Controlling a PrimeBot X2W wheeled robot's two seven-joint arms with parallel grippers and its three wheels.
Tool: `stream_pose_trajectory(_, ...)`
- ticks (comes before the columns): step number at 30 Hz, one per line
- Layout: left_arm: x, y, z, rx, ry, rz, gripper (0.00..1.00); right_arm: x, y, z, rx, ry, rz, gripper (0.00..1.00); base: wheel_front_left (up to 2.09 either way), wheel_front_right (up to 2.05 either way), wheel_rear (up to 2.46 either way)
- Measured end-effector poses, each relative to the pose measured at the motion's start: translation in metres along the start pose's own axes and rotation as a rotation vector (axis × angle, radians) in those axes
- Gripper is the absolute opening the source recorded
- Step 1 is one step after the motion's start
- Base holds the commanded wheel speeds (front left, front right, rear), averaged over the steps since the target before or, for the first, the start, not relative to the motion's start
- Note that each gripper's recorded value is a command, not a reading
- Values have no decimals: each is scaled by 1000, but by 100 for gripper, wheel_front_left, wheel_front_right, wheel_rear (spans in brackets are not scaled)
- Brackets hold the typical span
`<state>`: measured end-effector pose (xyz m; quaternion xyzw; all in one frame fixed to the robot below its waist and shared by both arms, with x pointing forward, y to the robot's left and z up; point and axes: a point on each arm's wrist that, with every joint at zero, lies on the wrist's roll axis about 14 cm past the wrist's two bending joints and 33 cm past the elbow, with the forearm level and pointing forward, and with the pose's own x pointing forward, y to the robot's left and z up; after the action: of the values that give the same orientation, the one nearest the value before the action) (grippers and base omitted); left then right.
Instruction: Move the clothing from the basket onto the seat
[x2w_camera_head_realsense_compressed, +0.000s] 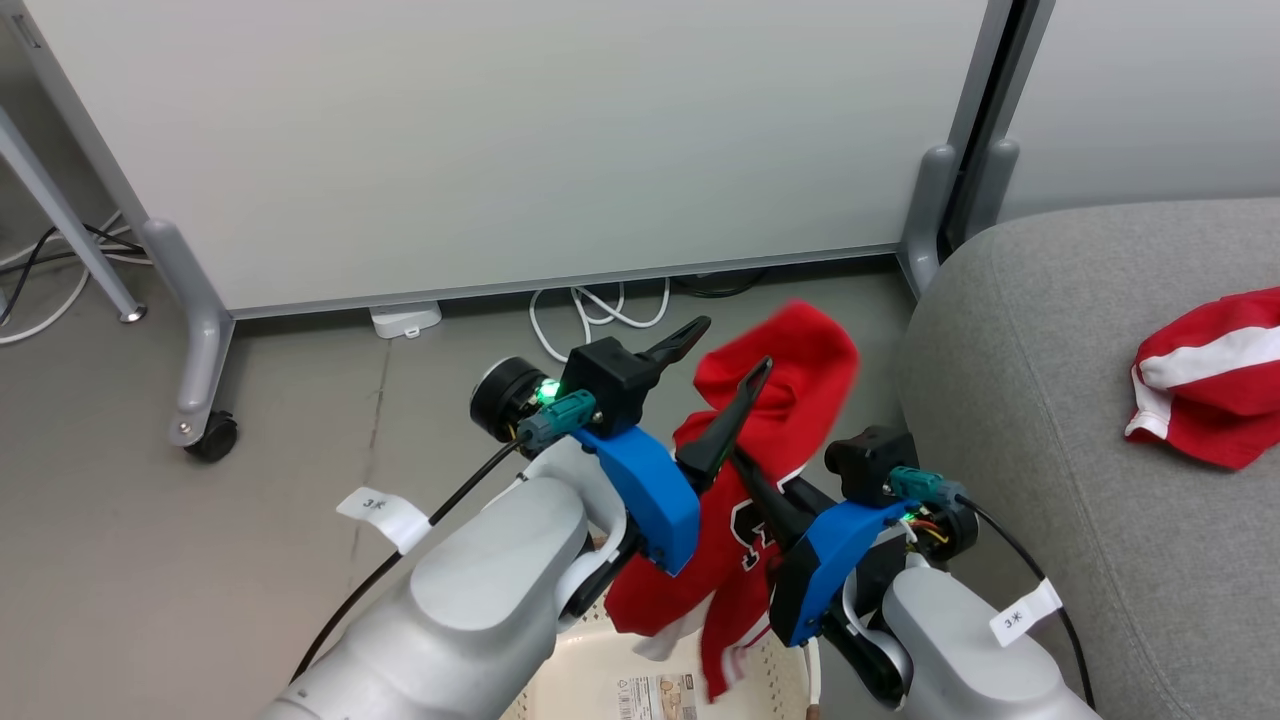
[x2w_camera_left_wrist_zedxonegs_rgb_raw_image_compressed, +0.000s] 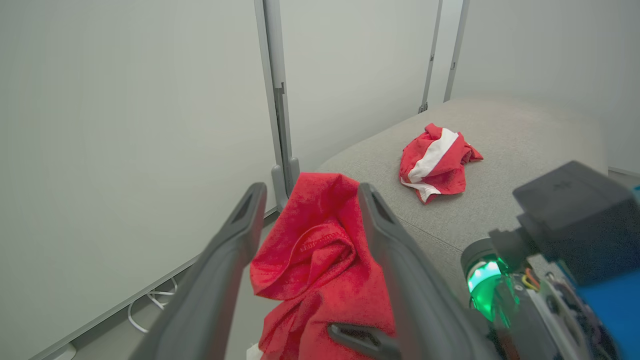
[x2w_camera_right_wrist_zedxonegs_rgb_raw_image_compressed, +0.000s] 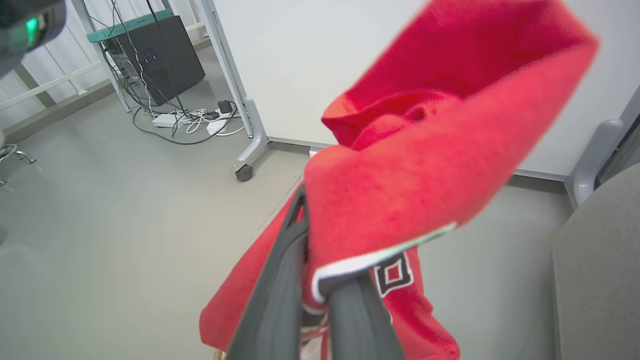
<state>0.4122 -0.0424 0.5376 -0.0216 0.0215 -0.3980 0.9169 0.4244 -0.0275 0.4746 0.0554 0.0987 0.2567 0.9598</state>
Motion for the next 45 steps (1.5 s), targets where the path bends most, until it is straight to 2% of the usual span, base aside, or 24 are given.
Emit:
stream_pose_trajectory(19, -43, 30, -20, -100, -77, 159, 100, -7, -39, 25, -22, -94, -105, 0, 0, 0, 0)
stream_pose_trajectory(33, -78, 42, -53, -116, -53, 268, 100, -39, -75, 45, -40, -157, -228, 0, 0, 0, 0)
stream_pose_trajectory(45, -60, 26, -75, -120, -1, 195, 100, -85, -107, 44, -31, -169, -367, 0, 0, 0, 0)
